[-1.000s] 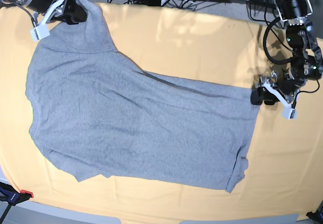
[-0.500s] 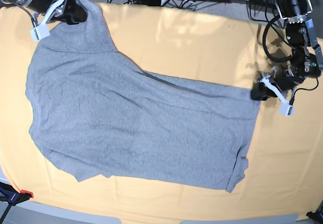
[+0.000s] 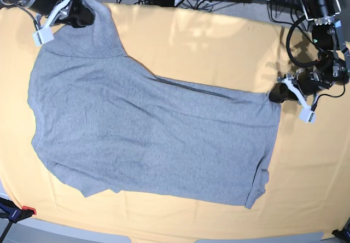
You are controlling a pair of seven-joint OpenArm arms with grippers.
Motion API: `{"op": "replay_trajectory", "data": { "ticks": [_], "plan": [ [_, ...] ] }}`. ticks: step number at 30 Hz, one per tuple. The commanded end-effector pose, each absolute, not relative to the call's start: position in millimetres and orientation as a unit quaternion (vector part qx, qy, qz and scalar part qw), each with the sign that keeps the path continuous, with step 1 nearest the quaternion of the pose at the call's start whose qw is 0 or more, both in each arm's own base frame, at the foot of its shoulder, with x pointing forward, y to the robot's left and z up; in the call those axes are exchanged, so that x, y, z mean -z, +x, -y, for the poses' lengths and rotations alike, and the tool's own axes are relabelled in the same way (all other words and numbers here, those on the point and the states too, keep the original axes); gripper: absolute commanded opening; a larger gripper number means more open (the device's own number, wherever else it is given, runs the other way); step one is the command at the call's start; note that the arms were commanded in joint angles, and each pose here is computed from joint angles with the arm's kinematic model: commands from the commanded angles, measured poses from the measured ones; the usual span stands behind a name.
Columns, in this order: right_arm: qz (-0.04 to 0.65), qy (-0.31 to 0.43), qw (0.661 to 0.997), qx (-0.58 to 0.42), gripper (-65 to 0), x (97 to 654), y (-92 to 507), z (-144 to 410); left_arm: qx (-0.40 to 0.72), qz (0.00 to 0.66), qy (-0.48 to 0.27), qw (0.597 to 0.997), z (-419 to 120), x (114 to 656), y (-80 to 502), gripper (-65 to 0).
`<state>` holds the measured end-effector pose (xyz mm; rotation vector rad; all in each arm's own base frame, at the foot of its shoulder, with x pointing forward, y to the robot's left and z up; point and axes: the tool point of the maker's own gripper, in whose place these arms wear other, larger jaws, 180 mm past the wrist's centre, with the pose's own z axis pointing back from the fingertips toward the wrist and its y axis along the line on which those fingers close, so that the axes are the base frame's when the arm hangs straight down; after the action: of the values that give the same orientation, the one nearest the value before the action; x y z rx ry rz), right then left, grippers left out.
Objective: Layout the t-shirt on the table in an organized manner, then fold the t-shirt properly
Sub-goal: 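Regrasp the side edge with the left gripper and pull outward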
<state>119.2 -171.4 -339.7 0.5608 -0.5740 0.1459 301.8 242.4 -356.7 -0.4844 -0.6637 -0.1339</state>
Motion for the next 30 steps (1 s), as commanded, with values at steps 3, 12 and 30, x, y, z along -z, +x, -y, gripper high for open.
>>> {"op": "replay_trajectory", "data": {
  "ticks": [3,12,30],
  "plan": [
    [0.297,0.274,0.911,-0.08,-48.1,330.6,124.8,170.9,0.116,0.334,-0.245,0.903,-245.7,333.0,301.2,-65.0],
    [0.303,0.274,0.909,-0.082,-48.1,328.9,129.3,170.9,0.162,0.349,-0.235,0.893,-264.4,307.2,301.2,-65.0],
    [0.303,0.273,0.909,-0.083,-48.1,328.6,129.5,171.3,0.184,0.317,-0.315,0.875,-249.6,293.7,275.0,-65.0]
  ]
}}
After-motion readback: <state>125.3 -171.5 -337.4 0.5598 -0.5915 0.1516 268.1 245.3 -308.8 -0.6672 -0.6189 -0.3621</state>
